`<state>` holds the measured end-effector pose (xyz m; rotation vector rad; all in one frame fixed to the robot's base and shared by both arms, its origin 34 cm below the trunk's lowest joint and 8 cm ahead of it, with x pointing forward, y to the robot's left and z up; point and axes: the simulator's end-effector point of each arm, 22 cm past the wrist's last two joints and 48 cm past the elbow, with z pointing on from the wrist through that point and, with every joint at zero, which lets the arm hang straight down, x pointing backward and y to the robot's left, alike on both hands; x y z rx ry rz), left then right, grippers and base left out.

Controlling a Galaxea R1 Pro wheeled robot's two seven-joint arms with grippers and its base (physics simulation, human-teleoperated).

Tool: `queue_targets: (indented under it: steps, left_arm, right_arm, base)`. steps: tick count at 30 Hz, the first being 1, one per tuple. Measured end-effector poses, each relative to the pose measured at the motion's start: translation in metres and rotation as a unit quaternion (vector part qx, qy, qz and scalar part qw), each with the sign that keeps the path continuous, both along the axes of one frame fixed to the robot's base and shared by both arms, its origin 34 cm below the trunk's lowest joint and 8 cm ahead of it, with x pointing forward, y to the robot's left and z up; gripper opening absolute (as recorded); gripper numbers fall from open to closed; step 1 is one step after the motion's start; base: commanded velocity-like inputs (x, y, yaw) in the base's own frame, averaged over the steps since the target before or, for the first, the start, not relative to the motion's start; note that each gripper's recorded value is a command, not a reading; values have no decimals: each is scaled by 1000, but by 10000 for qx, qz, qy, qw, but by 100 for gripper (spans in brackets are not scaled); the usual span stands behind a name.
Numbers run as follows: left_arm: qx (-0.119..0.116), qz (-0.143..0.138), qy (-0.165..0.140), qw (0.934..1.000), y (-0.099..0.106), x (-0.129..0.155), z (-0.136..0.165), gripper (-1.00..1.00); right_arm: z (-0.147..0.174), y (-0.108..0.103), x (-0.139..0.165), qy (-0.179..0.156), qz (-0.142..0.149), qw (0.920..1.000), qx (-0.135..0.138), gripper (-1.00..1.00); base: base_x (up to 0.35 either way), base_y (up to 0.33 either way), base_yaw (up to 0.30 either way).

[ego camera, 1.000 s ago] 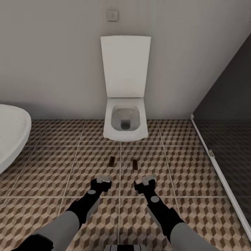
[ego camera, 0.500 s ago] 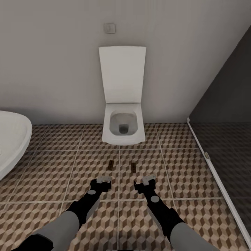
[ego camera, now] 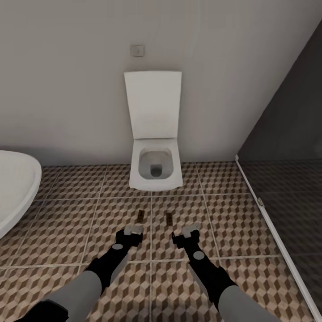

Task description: Take the four mousetraps from the cabinet in the bathroom and place them on the bathroom floor. Make sure all four end up on the same floor surface, and ensure that at least two of them are either under or directly next to the same bathroom sink.

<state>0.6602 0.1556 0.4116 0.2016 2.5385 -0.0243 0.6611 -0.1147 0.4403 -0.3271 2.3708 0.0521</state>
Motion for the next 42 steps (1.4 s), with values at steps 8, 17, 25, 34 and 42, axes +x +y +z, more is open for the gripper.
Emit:
queue_targets:
  steps: [8, 17, 25, 34, 42]
  left_arm:
    - [-1, 1, -62, 10000, 0, 6, 22, 100]
    - [0, 1, -114, 9999, 0, 11, 43, 100]
    - [2, 1, -124, 9999, 0, 12, 59, 100]
    - [0, 1, -163, 9999, 0, 16, 79, 100]
    - [-1, 2, -207, 9998, 0, 19, 97, 100]
  right_arm:
    - [22, 0, 5, -62, 0, 10000, 2, 100]
    - [44, 0, 10, -114, 1, 9999, 1, 100]
    - [59, 0, 12, -122, 0, 9999, 6, 100]
    - [79, 0, 15, -161, 4, 9999, 5, 100]
    - [97, 0, 18, -206, 3, 9998, 3, 100]
  base:
    - [0, 0, -62]
    - [0, 0, -36]
    - [0, 0, 14]
    - [0, 0, 151]
    - [0, 0, 200]
